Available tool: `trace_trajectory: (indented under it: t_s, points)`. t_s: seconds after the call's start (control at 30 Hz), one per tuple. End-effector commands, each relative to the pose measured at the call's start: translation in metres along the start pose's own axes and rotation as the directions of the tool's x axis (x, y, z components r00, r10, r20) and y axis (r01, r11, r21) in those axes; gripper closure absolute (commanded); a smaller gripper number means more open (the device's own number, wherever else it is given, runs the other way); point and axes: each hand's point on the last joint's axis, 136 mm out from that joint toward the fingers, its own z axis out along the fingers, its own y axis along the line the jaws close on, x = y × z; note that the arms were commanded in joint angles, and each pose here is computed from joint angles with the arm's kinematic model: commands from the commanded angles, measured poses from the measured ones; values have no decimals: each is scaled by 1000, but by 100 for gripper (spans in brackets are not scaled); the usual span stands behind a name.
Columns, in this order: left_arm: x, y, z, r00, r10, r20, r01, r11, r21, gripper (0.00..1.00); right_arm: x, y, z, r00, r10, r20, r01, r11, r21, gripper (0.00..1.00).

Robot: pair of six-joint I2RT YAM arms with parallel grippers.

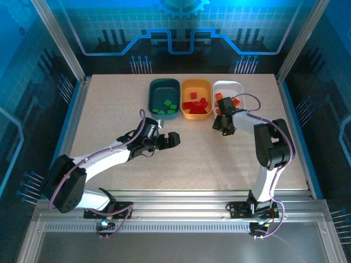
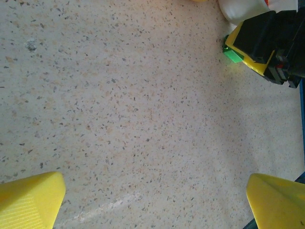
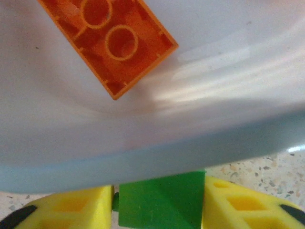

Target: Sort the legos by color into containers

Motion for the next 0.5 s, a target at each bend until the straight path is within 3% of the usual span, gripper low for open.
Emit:
trace_trajectory:
  t_s: [0.0, 0.3, 0.47]
  points:
    - [-14, -13, -13, 998, 47, 39, -47, 999, 3, 1, 1, -5, 0, 1000, 6, 4, -6, 1000, 1, 59]
    - [-22, -12, -28, 995, 46, 91, -47, 999, 2, 1, 14, 22, -49, 988, -112, 102, 116, 993, -31, 60]
    - [-42, 28, -50, 978, -97, 186, 106, 994, -40, 1, 33, 107, -91, 960, -213, 184, 248, 948, -200, 60]
